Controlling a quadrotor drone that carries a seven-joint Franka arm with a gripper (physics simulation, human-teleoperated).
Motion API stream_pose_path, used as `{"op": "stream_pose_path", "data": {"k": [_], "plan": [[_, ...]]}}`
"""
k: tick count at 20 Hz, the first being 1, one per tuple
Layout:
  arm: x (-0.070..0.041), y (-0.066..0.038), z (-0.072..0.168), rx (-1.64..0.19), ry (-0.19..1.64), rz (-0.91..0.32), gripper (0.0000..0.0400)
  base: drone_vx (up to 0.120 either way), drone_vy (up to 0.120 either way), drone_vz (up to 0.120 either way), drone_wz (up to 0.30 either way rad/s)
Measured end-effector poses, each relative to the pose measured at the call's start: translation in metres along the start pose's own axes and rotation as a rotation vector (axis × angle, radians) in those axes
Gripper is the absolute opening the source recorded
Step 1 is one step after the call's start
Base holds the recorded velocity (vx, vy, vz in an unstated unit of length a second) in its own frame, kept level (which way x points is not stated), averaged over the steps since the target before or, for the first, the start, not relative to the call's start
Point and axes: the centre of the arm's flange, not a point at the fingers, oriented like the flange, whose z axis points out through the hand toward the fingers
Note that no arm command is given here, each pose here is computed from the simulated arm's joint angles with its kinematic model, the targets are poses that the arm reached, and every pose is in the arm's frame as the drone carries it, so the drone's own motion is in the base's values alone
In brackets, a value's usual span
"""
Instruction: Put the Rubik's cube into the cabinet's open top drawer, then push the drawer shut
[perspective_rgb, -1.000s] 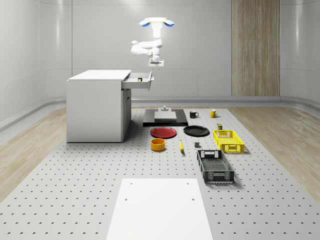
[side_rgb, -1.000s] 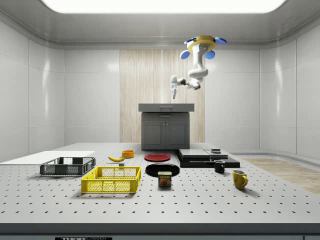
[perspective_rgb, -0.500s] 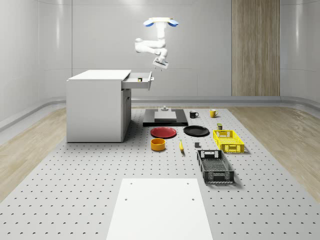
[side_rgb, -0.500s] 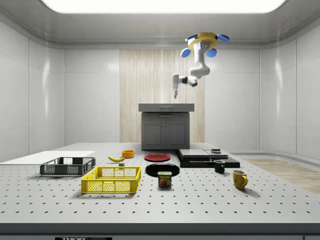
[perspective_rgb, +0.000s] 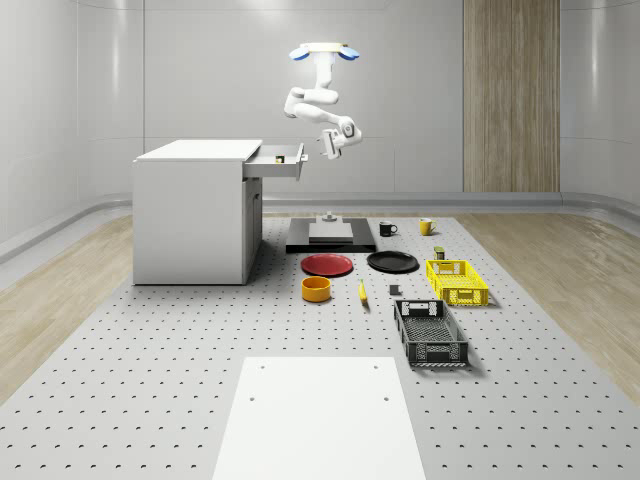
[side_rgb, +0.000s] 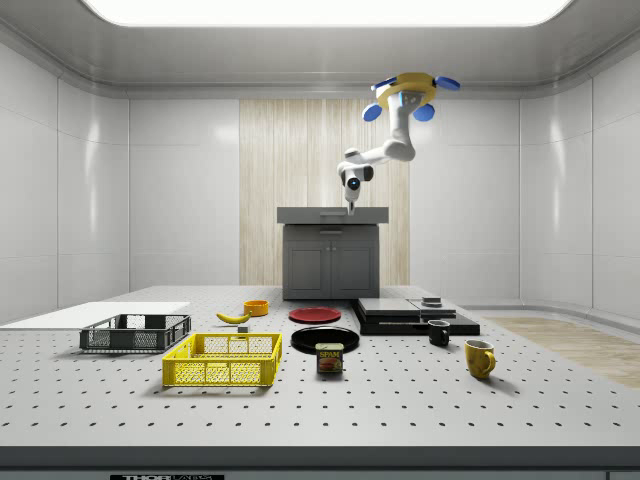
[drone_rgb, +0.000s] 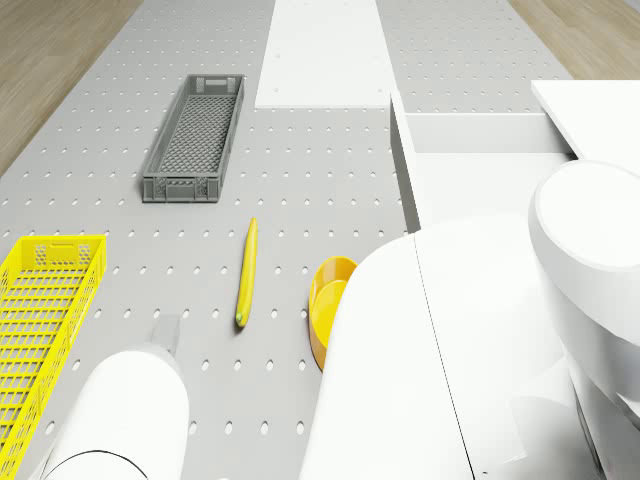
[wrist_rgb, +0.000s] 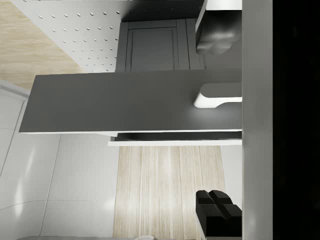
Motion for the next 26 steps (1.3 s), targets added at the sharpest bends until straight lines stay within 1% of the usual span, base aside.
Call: {"op": "stream_pose_path", "data": {"k": [2, 5, 7, 12, 13, 14, 15, 17, 19, 21, 22, 26], "plan": [[-0.005, -0.005, -0.006, -0.033, 0.047, -0.004, 0.0400, 0.000, -0.020, -0.120, 0.000], [-0.009, -0.010, -0.012, -0.065, 0.092, -0.008, 0.0400, 0.000, -0.120, -0.120, 0.000], [-0.011, -0.012, -0.014, -0.078, 0.111, -0.009, 0.0400, 0.000, -0.060, -0.020, 0.000], [-0.013, -0.014, -0.016, -0.097, 0.137, -0.011, 0.0400, 0.000, -0.120, 0.000, 0.000], [-0.014, -0.014, -0.017, -0.099, 0.140, -0.011, 0.0335, 0.000, -0.120, 0.000, 0.000], [-0.014, -0.015, -0.017, -0.100, 0.143, -0.012, 0.0284, 0.000, -0.120, 0.000, 0.000], [-0.014, -0.015, -0.017, -0.102, 0.145, -0.012, 0.0245, 0.000, -0.120, 0.000, 0.000], [-0.014, -0.015, -0.017, -0.104, 0.148, -0.012, 0.0190, 0.000, -0.120, 0.000, 0.000], [-0.015, -0.015, -0.017, -0.106, 0.150, -0.012, 0.0156, 0.000, -0.120, 0.000, 0.000], [-0.015, -0.015, -0.017, -0.107, 0.151, -0.012, 0.0136, 0.000, -0.120, 0.000, 0.000], [-0.015, -0.015, -0.017, -0.107, 0.152, -0.012, 0.0129, 0.000, -0.080, 0.000, 0.000], [-0.014, -0.015, -0.011, -0.108, 0.154, -0.013, 0.0114, 0.000, 0.000, 0.000, 0.000]]}}
